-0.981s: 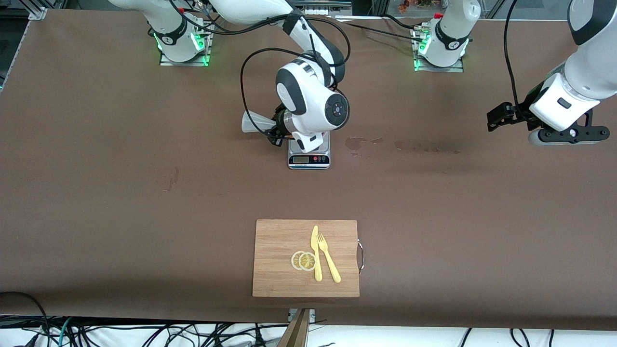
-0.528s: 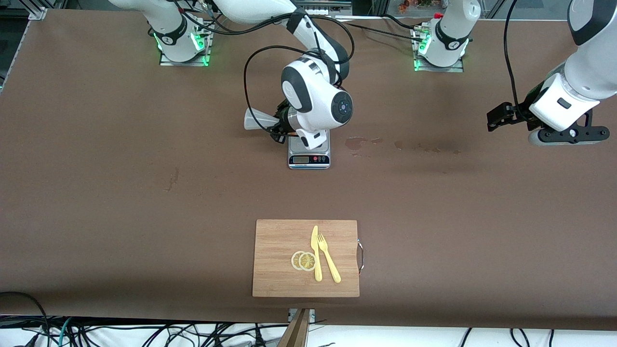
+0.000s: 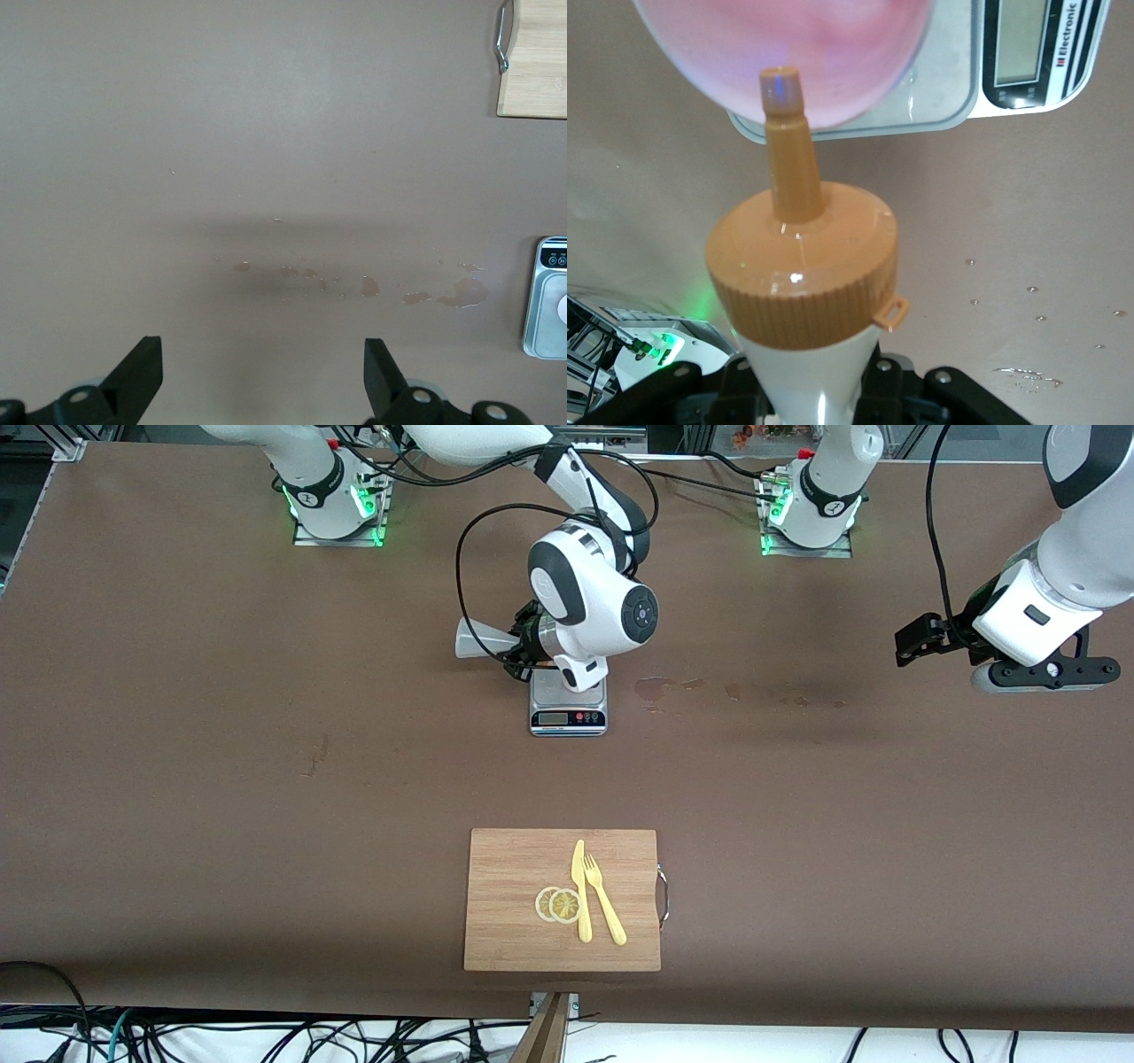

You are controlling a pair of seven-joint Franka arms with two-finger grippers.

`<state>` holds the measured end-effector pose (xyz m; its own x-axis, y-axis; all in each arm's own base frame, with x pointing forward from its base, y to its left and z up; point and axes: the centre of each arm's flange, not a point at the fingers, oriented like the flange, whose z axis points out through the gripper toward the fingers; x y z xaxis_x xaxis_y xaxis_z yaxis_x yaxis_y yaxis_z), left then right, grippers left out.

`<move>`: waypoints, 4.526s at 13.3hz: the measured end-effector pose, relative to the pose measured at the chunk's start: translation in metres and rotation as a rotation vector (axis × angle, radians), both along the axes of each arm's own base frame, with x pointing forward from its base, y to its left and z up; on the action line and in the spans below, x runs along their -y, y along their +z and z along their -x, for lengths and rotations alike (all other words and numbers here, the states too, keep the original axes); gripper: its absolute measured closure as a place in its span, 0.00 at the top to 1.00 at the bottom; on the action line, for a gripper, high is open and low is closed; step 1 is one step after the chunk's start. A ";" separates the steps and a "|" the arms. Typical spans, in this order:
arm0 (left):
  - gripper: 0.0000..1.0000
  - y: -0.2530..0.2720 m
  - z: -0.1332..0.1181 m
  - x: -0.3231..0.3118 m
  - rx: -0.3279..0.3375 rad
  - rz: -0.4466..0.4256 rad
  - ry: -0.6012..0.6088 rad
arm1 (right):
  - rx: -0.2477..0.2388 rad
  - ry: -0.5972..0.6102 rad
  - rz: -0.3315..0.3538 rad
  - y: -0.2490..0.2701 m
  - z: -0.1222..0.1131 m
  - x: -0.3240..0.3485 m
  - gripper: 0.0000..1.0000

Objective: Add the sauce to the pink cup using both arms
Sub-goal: 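Tilt the bottle nozzle into the pink cup with the right gripper, then carry the sauce bottle back to its spot with the right gripper, then lower the sauce bottle upright onto the table with the right gripper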

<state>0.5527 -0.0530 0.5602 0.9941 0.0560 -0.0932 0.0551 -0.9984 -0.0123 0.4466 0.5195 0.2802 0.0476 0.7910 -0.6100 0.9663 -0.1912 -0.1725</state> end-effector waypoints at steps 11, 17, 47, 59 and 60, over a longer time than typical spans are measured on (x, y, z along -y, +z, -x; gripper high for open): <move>1.00 0.000 0.000 0.000 -0.002 0.000 0.000 | 0.024 0.032 0.116 0.005 0.006 -0.005 0.33; 1.00 0.000 0.000 0.000 -0.002 0.000 0.000 | 0.032 0.033 0.127 0.008 0.005 -0.004 0.33; 1.00 -0.001 0.000 -0.001 -0.003 0.000 0.002 | 0.062 -0.108 -1.162 0.148 -0.146 0.546 0.33; 1.00 -0.002 0.000 0.000 -0.005 0.000 0.000 | 0.215 0.036 -1.643 -0.039 -0.076 0.638 0.33; 1.00 -0.002 0.000 0.000 -0.005 0.000 0.000 | 0.229 0.030 -1.667 -0.055 -0.074 0.639 0.33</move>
